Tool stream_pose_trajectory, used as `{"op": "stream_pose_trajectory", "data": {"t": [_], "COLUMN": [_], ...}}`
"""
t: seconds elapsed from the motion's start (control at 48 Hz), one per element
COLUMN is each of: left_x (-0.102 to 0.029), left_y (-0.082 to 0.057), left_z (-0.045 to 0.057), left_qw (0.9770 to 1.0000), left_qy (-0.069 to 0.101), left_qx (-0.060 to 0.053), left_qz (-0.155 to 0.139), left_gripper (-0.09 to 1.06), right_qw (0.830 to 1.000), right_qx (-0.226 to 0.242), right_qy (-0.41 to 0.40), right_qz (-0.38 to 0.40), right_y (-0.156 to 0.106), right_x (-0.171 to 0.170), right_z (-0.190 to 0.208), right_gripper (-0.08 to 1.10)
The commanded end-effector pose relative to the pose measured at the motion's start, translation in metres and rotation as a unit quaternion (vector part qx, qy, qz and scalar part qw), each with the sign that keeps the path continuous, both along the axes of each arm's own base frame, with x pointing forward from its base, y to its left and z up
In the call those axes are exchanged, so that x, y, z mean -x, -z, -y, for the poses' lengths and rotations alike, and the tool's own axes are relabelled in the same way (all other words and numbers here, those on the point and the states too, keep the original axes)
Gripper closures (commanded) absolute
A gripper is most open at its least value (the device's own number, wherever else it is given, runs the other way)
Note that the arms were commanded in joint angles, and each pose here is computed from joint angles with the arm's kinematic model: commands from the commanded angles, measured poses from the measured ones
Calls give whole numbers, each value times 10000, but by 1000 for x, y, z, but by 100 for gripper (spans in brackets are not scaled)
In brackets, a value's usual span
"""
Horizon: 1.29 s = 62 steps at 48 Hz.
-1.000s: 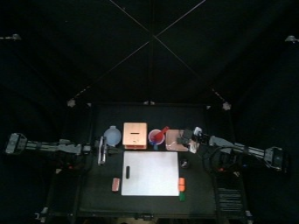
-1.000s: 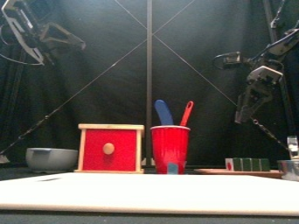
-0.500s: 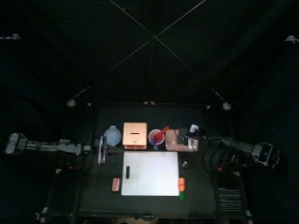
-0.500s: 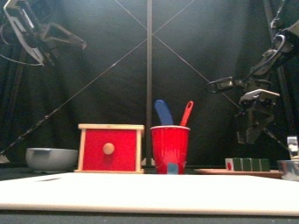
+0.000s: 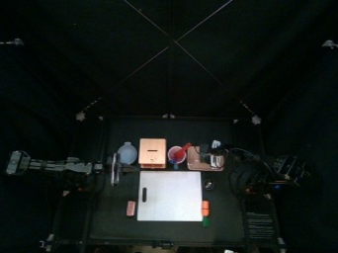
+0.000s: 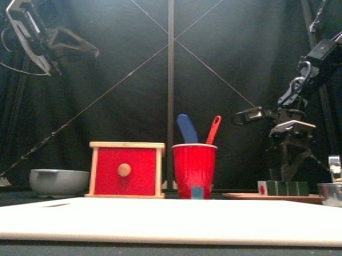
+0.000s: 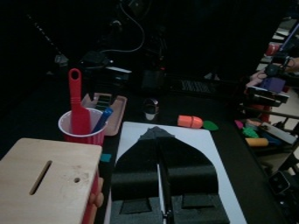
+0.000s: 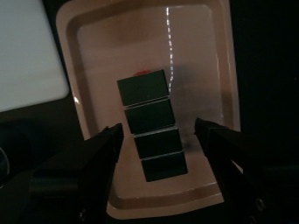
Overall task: Place sushi on board then cut the sushi with the knife then place the pieces on the plate
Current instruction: Place the sushi on the board
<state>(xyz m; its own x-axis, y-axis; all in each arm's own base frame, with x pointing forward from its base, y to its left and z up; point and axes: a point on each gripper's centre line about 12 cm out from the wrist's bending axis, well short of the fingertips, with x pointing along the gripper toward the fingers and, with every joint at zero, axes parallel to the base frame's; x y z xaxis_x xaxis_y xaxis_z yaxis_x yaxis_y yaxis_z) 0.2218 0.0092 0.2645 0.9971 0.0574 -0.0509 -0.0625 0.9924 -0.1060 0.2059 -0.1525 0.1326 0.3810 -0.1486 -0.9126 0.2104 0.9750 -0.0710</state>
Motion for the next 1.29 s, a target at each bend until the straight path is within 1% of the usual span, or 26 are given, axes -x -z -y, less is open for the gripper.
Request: {"op": "stream_pose_trajectory", "data": {"t": [0.021,0.188,0.312,0.396,0.562,0.625,0.667,0.771,0.938,1.0,1.167,1.25,1.292], "left_x": [-3,-2,-2,-2,-2,-2,-2,-2,-2,-2,-2,-2,-2], "left_y": [-8,-8,-7,-7,-5,-5,-5,-5,-5,-5,-6,-10,-12], "left_z": [-1,-1,-1,-1,-1,-1,-1,-1,-2,-2,-2,-4,-5], "left_qw": [9999,9999,9999,9999,10000,10000,10000,10000,9999,9999,9999,9996,9992], "left_qy": [-20,-20,-20,-20,-20,-20,-20,-26,-61,-61,-70,-113,-156], "left_qx": [-5,3,-5,-4,-4,-4,4,18,104,96,102,116,152], "left_qz": [130,123,115,107,92,84,92,85,94,94,117,232,332], "left_gripper": [99,99,99,99,99,99,99,99,99,99,99,99,99], "right_qw": [9999,10000,10000,9999,9997,9995,9992,9983,9941,9914,9838,9781,9724], "right_qx": [114,20,-7,-34,-188,-227,-286,-394,-503,-590,-835,-987,-1100], "right_qy": [52,93,89,107,184,218,261,331,575,720,1087,1312,1528], "right_qz": [90,-17,-17,-5,-9,37,96,291,775,918,1158,1279,1380], "right_y": [-2,9,12,12,15,13,9,-4,-35,-43,-54,-57,-59], "right_x": [-5,-5,-8,-8,-6,-7,-9,-12,-9,-8,-2,-1,-1], "right_z": [8,8,8,7,1,-1,-3,-9,-22,-27,-46,-54,-57], "right_gripper": [7,8,10,16,39,45,48,47,47,47,47,47,47]}}
